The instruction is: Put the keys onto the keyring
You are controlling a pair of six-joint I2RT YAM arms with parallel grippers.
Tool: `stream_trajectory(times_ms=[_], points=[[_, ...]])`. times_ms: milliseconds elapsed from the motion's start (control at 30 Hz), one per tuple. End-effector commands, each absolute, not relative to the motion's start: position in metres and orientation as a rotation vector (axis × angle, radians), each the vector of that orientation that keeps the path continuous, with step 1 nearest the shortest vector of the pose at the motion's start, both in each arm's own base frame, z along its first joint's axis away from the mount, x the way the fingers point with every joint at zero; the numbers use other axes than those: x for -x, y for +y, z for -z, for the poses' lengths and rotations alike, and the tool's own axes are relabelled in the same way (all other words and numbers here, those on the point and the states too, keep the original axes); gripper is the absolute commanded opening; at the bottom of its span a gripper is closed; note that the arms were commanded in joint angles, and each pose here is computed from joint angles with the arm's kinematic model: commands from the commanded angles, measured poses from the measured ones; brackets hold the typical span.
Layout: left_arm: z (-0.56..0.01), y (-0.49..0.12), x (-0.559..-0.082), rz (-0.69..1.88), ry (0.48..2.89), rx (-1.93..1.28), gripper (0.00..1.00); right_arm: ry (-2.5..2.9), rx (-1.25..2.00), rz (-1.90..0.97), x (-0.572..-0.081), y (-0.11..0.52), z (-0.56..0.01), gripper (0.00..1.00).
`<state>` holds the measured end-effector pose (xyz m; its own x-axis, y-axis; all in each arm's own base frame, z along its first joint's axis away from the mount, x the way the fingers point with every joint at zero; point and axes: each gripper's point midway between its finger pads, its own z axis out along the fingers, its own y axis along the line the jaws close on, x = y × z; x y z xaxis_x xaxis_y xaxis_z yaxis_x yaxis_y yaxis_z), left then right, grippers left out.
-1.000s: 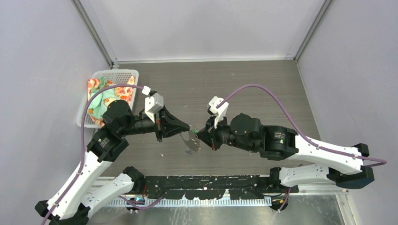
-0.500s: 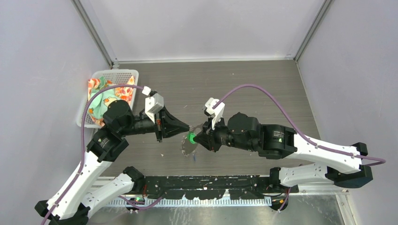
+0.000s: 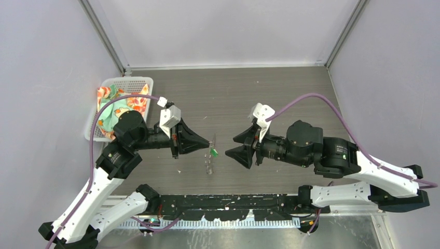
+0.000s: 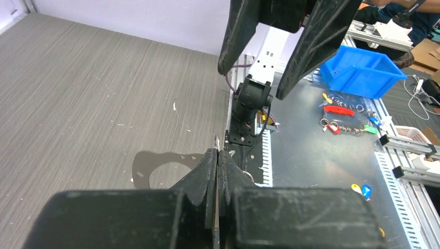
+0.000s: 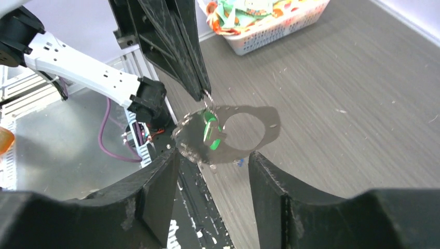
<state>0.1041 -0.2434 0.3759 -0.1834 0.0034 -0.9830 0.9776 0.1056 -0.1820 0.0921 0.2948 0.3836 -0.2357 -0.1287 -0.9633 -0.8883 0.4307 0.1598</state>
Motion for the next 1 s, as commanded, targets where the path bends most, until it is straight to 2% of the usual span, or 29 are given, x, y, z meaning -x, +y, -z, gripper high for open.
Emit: stream_trajectory(times_ms=[0, 300, 633, 967], points=[[-0.398, -0.242, -0.089, 1.281, 1.276, -1.105, 0.00, 1.536, 0.953, -0.942, -0.092, 0.311, -0.410, 0.55], [-0.397, -0.240, -0.079, 1.308, 1.250, -1.158, 0.00, 1.517, 1.059, -0.998, -0.084, 0.329, -0.410, 0.50], [-0.399, -0.239, -0.073, 1.324, 1.235, -1.177, 0.00, 1.519, 1.091, -1.133, -0.082, 0.333, -0.412, 0.30], [-0.403, -0.239, -0.074, 1.316, 1.227, -1.171, 0.00, 1.534, 1.096, -1.214, -0.081, 0.337, -0.409, 0.32]])
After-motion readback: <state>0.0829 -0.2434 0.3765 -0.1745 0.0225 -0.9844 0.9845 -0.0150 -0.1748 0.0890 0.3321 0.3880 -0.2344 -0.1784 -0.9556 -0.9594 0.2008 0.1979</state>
